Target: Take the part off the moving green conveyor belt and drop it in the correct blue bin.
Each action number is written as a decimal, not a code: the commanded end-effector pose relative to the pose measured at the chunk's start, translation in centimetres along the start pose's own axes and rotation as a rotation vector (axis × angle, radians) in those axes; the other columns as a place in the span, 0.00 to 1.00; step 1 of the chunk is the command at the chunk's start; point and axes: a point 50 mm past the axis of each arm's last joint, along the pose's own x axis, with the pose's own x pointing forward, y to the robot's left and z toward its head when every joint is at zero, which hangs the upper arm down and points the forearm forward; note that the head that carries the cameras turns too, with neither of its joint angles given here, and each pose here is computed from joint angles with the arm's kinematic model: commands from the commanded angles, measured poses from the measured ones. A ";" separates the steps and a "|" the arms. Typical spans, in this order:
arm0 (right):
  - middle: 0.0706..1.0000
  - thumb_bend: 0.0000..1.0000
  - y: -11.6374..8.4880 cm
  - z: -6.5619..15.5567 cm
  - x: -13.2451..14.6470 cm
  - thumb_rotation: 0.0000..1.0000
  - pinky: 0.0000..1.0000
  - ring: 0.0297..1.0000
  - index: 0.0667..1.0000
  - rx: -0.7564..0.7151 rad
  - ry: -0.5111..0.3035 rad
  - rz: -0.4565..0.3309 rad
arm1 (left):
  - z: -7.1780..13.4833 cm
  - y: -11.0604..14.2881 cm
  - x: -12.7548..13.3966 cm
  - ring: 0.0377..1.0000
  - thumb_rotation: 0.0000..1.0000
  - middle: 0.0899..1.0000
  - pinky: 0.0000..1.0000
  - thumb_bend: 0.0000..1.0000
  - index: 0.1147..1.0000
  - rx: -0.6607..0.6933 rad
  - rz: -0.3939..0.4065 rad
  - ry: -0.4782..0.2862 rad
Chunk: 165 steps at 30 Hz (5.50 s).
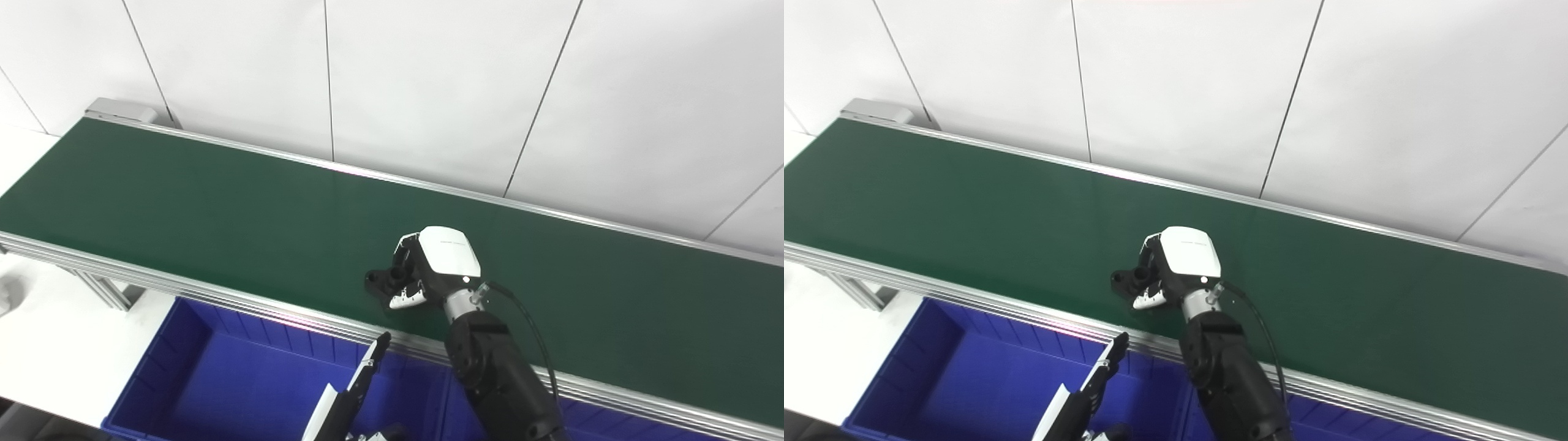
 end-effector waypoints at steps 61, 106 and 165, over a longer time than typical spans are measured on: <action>0.43 0.53 -3.8 -2.6 -24.3 0.00 0.15 0.20 0.45 -0.029 0.307 0.258 | 2.2 7.2 0.6 1.00 0.88 1.00 1.00 0.83 1.00 -0.110 -0.013 -0.027; 0.76 1.00 -3.2 -2.6 -26.4 1.00 0.57 0.68 0.83 0.031 0.378 0.364 | 3.7 7.8 1.2 1.00 0.91 1.00 1.00 0.79 1.00 -0.068 -0.025 -0.012; 0.98 0.83 5.0 -6.5 -30.5 0.99 0.95 0.97 0.99 1.037 0.122 -0.444 | 0.9 4.8 -0.2 1.00 0.88 1.00 1.00 0.78 1.00 0.008 0.090 -0.108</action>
